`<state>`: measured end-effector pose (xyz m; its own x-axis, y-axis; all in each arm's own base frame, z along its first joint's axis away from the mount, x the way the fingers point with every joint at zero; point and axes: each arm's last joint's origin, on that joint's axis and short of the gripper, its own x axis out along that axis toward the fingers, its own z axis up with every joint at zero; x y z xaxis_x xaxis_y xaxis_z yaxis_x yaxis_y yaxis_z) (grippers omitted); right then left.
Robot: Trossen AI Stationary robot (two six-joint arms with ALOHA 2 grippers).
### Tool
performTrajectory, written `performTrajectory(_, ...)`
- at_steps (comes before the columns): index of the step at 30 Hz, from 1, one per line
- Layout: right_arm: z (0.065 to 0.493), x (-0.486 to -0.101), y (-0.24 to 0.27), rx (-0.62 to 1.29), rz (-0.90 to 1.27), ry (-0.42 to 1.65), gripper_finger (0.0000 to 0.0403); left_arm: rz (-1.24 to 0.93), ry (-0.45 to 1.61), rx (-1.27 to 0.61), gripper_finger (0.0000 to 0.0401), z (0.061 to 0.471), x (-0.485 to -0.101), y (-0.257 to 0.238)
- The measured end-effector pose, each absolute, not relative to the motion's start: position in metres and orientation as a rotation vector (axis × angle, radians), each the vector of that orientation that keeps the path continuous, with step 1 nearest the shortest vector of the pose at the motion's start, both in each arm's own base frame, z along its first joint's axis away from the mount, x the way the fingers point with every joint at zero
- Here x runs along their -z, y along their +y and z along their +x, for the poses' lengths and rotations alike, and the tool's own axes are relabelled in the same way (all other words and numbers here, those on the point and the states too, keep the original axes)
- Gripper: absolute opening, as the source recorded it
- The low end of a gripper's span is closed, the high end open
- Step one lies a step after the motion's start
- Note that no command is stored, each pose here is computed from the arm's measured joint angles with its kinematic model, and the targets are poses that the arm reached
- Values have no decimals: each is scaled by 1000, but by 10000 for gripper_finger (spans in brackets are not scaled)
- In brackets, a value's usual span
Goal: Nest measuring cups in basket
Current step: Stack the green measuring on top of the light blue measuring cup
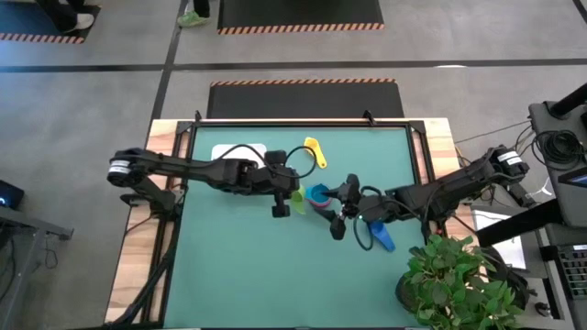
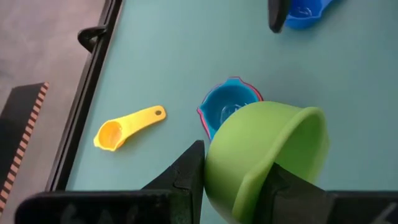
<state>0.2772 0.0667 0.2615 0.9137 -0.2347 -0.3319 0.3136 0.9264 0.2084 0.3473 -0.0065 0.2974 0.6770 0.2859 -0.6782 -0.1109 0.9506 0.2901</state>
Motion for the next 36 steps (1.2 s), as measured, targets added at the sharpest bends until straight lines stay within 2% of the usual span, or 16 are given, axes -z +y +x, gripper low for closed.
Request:
performTrajectory(10, 278, -266, 61, 288, 224, 280, 283, 223, 782, -231, 61, 374, -291, -8)
performTrajectory(24, 282, -260, 57, 393, 123, 288, 276, 203, 711, -247, 61, 381, -300, -8)
performTrajectory(36, 285, -256, 56, 390, 106, 300, 244, 264, 709, -203, 62, 381, -300, -17)
